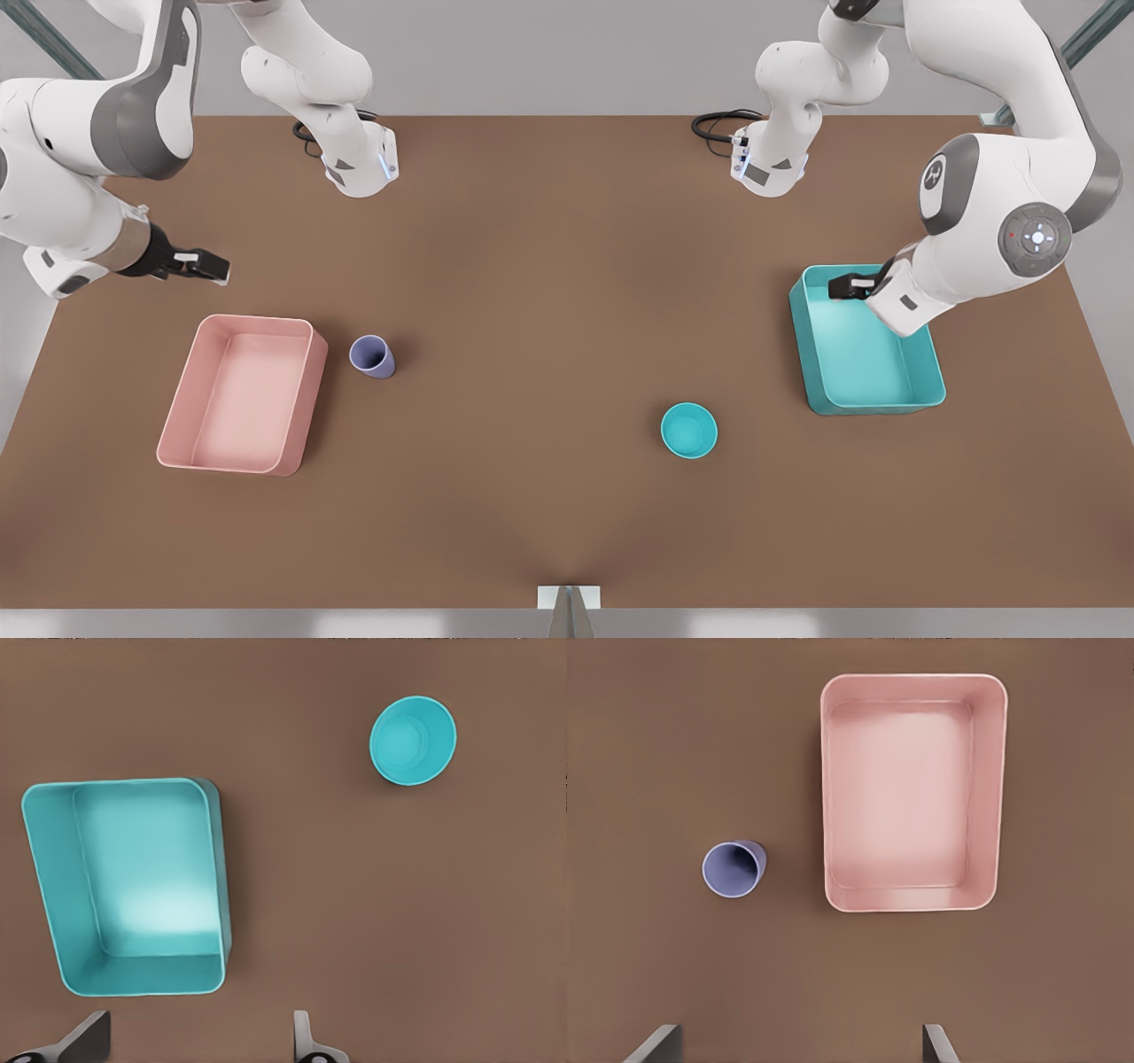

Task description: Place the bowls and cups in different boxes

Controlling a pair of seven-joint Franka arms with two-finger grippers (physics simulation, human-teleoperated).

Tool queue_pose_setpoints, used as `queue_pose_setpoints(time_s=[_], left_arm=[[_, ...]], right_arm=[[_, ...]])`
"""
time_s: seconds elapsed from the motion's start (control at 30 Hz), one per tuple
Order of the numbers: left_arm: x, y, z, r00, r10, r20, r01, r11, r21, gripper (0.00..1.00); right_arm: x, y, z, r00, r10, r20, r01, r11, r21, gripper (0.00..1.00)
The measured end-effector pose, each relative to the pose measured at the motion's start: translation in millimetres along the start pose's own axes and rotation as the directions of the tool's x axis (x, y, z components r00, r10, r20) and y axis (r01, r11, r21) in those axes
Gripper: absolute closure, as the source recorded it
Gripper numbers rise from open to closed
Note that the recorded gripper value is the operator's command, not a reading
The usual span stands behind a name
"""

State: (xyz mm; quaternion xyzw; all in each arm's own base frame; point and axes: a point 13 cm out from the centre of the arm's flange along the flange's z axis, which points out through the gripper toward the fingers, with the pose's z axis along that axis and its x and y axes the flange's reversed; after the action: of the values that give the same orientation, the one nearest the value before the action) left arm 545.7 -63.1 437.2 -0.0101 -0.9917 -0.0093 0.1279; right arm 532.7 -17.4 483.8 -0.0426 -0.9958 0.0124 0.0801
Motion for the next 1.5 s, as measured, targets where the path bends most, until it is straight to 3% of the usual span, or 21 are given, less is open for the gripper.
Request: queue_pose_setpoints(time_s=[0.17, 0.3, 0.4, 0.63, 0.77, 0.93, 0.97, 1.03, 1.07, 1.1, 1.4, 1.43, 1.5], left_arm=[[-30.8, -9.8, 27.1, 1.0, 0.004, -0.026, -0.004, 1.0, 0.004, 0.0], [-124.2, -68.9, 151.4, 0.991, 0.087, -0.102, -0.085, 0.996, 0.019, 0.0], [-157.2, -90.7, 223.7, 0.992, 0.088, -0.088, -0.079, 0.992, 0.094, 0.0], [-204.7, -124.4, 269.8, 1.0, 0.004, 0.028, -0.012, 0.961, 0.276, 0.0], [-211.8, -137.8, 290.2, 0.998, -0.032, 0.047, 0.014, 0.944, 0.329, 0.0], [-211.8, -155.3, 325.0, 0.997, -0.054, 0.056, 0.03, 0.936, 0.351, 0.0], [-213.8, -155.9, 328.0, 0.996, -0.059, 0.062, 0.033, 0.935, 0.353, 0.14], [-217.1, -157.6, 331.6, 0.995, -0.067, 0.072, 0.037, 0.933, 0.358, 0.61], [-218.7, -158.1, 331.7, 0.995, -0.071, 0.077, 0.038, 0.932, 0.36, 0.73], [-219.7, -159.8, 331.2, 0.994, -0.074, 0.082, 0.04, 0.931, 0.363, 0.79], [-219.6, -155.0, 281.8, 0.989, -0.091, 0.119, 0.042, 0.93, 0.364, 0.79], [-216.4, -136.5, 253.1, 0.985, -0.106, 0.133, 0.054, 0.935, 0.351, 0.79], [-183.9, -60.8, 202.8, 0.981, -0.133, 0.141, 0.096, 0.966, 0.242, 0.79]], right_arm=[[-27.3, 19.6, 42.2, 0.999, -0.026, -0.048, 0.026, 1.0, 0.0, 0.0], [-37.2, 113.0, 111.6, 0.98, -0.173, -0.098, 0.176, 0.984, 0.022, 0.0], [-35.2, 120.9, 166.5, 0.978, -0.178, -0.11, 0.182, 0.983, 0.024, 0.0], [-36.3, 111.7, 263.1, 0.99, -0.137, -0.022, 0.137, 0.99, 0.013, 0.0], [-52.5, 116.2, 284.8, 0.99, -0.126, 0.063, 0.126, 0.992, 0.001, 0.0], [-47.0, 116.8, 311.3, 0.99, -0.117, 0.082, 0.117, 0.993, -0.002, 0.0], [-44.1, 116.2, 317.0, 0.99, -0.115, 0.079, 0.116, 0.993, -0.001, 0.0], [-38.1, 114.7, 327.0, 0.991, -0.112, 0.071, 0.112, 0.994, -0.001, 0.0], [-36.1, 114.2, 332.3, 0.992, -0.11, 0.065, 0.11, 0.994, 0.0, 0.0], [-35.0, 114.0, 337.2, 0.992, -0.108, 0.061, 0.109, 0.994, 0.0, 0.0], [-37.5, 106.3, 383.0, 0.997, -0.079, 0.018, 0.079, 0.997, -0.003, 0.01], [-37.8, 105.8, 386.1, 0.997, -0.076, 0.016, 0.076, 0.997, -0.003, 0.06], [-39.5, 105.8, 387.9, 0.997, -0.074, 0.018, 0.074, 0.997, -0.005, 0.53]])
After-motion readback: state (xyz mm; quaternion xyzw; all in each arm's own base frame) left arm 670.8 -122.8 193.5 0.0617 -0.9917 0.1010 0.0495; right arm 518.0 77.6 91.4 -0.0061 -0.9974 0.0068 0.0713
